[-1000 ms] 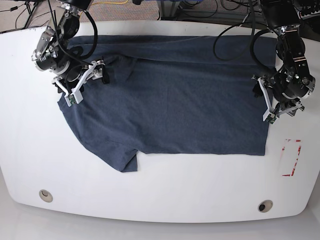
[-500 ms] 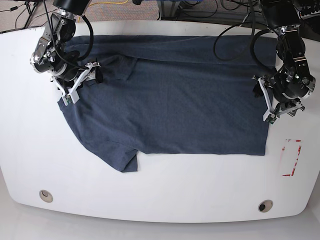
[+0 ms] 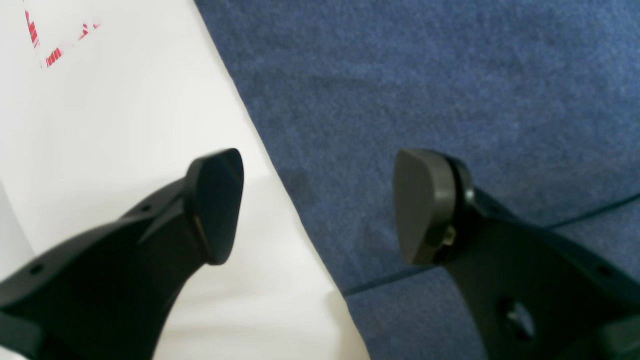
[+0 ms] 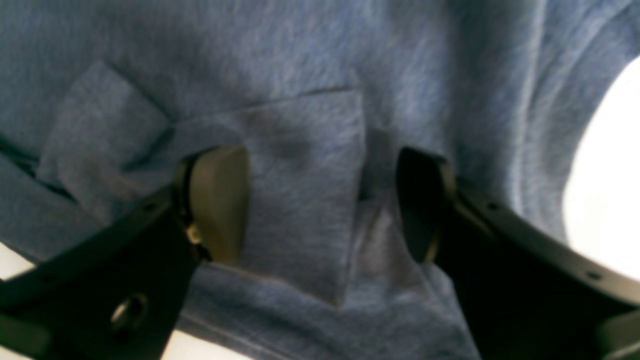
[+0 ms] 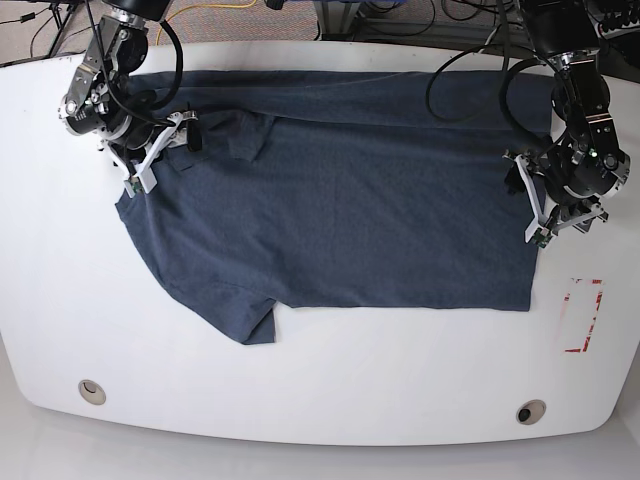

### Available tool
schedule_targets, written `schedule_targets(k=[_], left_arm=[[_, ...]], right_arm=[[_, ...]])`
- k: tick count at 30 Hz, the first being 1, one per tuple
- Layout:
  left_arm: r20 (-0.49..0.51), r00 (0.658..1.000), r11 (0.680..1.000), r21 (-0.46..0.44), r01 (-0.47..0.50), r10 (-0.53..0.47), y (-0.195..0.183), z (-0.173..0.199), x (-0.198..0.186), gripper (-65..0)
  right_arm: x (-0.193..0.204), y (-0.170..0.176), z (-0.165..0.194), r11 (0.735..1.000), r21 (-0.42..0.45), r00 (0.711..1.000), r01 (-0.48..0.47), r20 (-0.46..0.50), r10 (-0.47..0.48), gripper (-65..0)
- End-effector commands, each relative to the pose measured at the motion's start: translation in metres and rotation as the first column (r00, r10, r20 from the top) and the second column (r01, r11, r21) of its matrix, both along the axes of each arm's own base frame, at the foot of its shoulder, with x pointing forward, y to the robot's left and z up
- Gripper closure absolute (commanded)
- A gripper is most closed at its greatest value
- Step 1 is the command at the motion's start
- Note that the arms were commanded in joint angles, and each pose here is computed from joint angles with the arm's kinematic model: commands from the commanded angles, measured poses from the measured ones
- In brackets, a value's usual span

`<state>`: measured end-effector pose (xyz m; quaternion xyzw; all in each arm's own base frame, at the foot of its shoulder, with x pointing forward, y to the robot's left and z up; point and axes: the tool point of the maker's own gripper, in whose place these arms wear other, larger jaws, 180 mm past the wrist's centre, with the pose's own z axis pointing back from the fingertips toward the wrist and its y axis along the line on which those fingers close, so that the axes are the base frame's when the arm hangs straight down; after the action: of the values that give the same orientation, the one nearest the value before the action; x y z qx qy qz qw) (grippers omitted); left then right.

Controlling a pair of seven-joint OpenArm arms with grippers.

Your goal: Layout the t-shirt on the table in an organized manner, then fold the t-shirt properly

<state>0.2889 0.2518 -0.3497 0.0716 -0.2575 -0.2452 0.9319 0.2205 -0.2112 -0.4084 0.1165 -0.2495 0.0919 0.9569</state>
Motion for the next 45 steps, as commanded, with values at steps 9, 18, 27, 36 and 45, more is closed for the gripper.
schedule_targets(k=[9,18,27,36,45], left_arm=[[0.04,0.999,1.0,0.016,0.005,-0.006,0.004,0.012,0.007,-43.9],[0.04,0.999,1.0,0.016,0.005,-0.006,0.004,0.012,0.007,-43.9],[0.037,0.999,1.0,0.015,0.005,-0.005,0.004,0.012,0.007,-43.9],[0.037,0.999,1.0,0.015,0.005,-0.005,0.004,0.012,0.007,-43.9],[0.036,0.999,1.0,0.015,0.005,-0.005,0.004,0.011,0.006,-43.9]], right_arm=[[0.004,-0.004,0.007,1.0,-0.007,1.0,-0.001,0.031,0.001,-12.7],[0.011,-0.003,0.02,1.0,-0.028,0.997,-0.014,0.073,0.016,0.0],[0.024,0.004,0.046,0.998,-0.059,0.986,-0.038,0.157,0.046,0.0],[0.042,0.018,0.055,0.995,-0.054,0.976,-0.081,0.197,0.09,0.0],[0.059,0.018,0.059,0.997,-0.037,0.973,-0.073,0.218,0.08,-0.2]])
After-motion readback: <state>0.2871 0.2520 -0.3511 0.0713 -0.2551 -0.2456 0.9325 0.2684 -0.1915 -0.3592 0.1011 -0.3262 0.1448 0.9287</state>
